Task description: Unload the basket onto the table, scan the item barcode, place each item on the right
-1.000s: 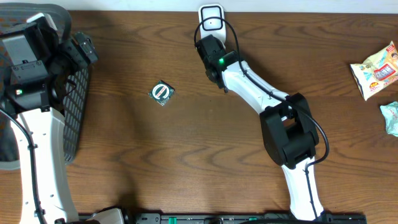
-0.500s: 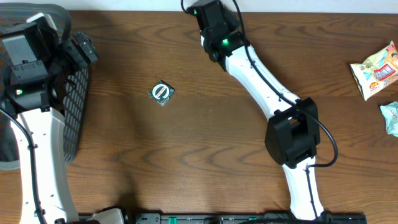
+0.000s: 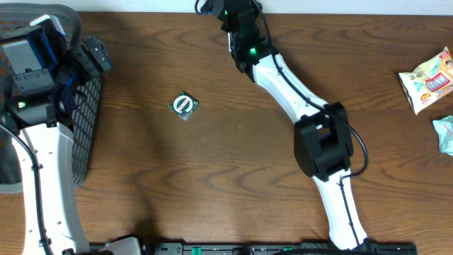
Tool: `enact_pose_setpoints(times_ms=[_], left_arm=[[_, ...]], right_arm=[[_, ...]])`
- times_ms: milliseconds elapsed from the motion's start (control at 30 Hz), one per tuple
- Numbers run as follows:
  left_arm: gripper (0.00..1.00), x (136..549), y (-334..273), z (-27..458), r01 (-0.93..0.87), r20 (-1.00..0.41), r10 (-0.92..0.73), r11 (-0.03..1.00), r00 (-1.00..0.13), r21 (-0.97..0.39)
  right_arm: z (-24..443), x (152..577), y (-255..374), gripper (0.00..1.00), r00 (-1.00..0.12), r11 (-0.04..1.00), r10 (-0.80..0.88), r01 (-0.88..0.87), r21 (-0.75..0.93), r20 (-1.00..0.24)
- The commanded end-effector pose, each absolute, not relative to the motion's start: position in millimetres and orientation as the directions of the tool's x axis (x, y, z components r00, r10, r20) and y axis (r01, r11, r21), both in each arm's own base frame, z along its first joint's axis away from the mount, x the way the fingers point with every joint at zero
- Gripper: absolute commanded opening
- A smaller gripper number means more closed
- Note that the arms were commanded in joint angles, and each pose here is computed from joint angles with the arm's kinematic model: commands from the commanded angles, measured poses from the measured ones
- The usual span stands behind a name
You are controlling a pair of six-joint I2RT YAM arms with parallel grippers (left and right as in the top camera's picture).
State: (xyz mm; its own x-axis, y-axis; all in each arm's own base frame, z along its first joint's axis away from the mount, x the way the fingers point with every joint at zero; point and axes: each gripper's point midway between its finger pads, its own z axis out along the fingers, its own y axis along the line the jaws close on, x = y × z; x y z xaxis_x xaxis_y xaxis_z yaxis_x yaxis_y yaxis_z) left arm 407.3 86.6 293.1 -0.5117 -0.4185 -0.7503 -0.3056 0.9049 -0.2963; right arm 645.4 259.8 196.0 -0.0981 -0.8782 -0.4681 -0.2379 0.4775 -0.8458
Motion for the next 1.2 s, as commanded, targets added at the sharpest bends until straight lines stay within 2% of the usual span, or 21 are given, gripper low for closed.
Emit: enact_pose_setpoints(times_ms=[0,333,433,667,733,833,1167], left_arm=[[0.98,405.0,102.2,284.7,-0.371,-0.742,-0.432,0.891,-0.513,-0.262],[0.98,405.0,102.2,284.7,-0.371,-0.742,-0.432,0.891,-0.513,-0.262],[0.98,405.0,102.2,284.7,-0.371,-0.742,-0.432,0.891,-0.513,-0.262],[0.98,405.0,102.2,284.7,-0.371,-0.742,-0.432,0.891,-0.513,-0.262],[0.98,405.0,102.2,284.7,-0.371,-0.742,-0.432,0.891,-0.513,-0.262],[0.98,405.1,102.2,284.8,-0.37,-0.742,-0.432,0.891,-0.513,-0.262],[0.98,405.0,102.2,284.7,-0.371,-0.742,-0.432,0.891,-0.513,-0.262]], right_arm=[[186.3,656.6,251.0,0.01,-0.06,0.394,-0.918,-0.254,-0.883,-0.392],[158.1,663.6,228.4,0.01,-0.068,0.355,-0.933,-0.34,-0.871,-0.354],[142.6,656.7,235.3,0.01,-0.026,0.286,-0.953,-0.418,-0.862,-0.303],[155.7,661.4,233.3,0.01,-0.04,0.298,-0.952,-0.356,-0.886,-0.304],[159.6,662.0,234.6,0.01,-0.029,0.269,-0.961,-0.34,-0.901,-0.276],[156.5,659.4,238.3,0.01,-0.012,0.22,-0.973,-0.354,-0.909,-0.231],[146.4,651.5,249.4,0.01,0.002,0.214,-0.972,-0.401,-0.891,-0.235]])
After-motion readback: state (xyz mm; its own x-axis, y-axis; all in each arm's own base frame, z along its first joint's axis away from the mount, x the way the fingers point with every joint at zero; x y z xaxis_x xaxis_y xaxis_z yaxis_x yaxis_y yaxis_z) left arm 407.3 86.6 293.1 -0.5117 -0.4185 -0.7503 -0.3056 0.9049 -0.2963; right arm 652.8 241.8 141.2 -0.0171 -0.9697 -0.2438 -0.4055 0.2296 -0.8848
